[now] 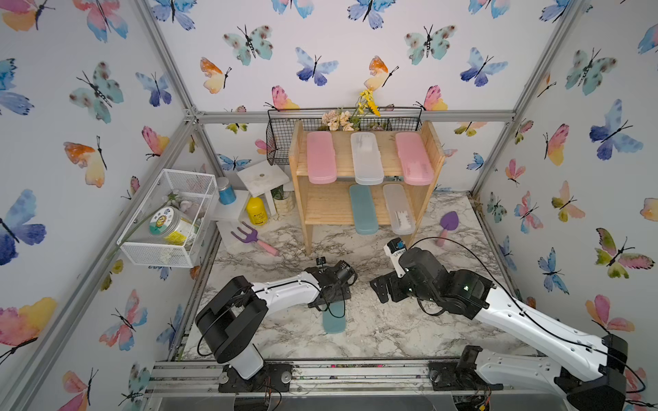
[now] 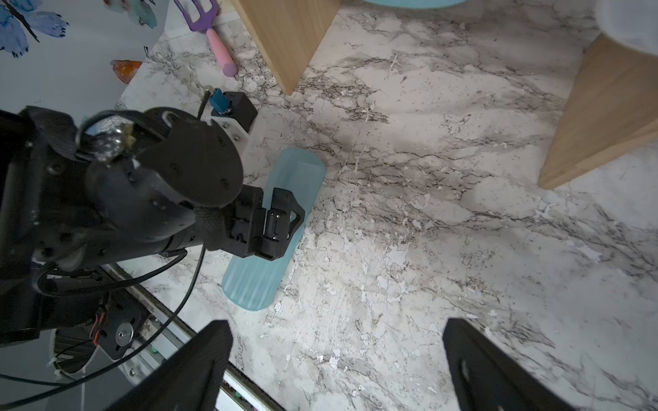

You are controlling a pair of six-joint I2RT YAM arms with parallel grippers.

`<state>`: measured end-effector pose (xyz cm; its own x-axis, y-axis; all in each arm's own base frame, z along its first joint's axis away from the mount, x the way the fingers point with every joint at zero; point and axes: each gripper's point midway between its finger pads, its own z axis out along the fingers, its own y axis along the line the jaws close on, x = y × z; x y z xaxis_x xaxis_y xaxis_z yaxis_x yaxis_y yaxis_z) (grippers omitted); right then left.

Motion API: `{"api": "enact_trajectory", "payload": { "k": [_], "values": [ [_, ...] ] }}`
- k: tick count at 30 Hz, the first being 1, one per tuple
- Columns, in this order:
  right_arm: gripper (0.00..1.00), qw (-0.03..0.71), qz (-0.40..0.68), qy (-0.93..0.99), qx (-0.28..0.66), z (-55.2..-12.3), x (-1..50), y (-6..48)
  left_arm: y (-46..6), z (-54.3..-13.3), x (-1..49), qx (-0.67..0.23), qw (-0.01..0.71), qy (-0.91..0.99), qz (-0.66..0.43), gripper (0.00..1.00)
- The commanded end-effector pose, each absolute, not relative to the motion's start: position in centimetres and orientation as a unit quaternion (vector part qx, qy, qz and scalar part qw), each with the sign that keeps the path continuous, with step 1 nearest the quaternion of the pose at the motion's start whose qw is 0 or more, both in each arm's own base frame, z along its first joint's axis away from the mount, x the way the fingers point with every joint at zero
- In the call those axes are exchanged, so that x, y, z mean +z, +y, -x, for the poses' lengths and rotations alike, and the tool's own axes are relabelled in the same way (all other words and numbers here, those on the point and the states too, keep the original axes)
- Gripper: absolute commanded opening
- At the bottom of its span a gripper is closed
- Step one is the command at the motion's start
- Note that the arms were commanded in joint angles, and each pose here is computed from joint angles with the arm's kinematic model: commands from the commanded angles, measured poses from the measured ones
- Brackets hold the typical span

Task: Remove the pencil cases from the shelf
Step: Pick up the pencil case from the center of the board.

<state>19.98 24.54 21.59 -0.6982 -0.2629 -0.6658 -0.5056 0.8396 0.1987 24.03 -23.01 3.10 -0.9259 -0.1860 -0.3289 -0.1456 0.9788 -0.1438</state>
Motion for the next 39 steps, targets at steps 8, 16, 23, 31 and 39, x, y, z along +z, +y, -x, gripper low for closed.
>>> {"api": "enact_trajectory", "payload": {
  "k": [8, 16, 23, 31, 39],
  "values": [
    [0.99, 0.313, 0.224, 0.904, 0.187, -19.9, 20.5, 24.9, -23.8, -23.0, 2.0, -0.035, 0.142, 0.987, 0.063, 0.99],
    [0.99, 0.307, 0.225, 0.904, 0.196, -19.8, 20.0, 25.3, -23.6, -22.6, 0.9, 0.007, 0.133, 0.99, 0.047, 0.99],
    [0.99, 0.311, 0.222, 0.902, 0.2, -19.8, 20.3, 25.2, -22.7, -22.3, 1.4, 0.018, 0.14, 0.989, 0.044, 0.79],
    [0.99, 0.339, 0.208, 0.89, 0.223, -19.9, 22.7, 23.9, -24.3, -22.8, 4.9, -0.052, 0.175, 0.983, 0.016, 0.75],
    [0.99, 0.357, 0.229, 0.823, 0.379, -19.3, 30.4, 23.2, -29.2, -22.4, 19.6, -0.408, 0.302, 0.859, -0.067, 0.73]
  ]
}}
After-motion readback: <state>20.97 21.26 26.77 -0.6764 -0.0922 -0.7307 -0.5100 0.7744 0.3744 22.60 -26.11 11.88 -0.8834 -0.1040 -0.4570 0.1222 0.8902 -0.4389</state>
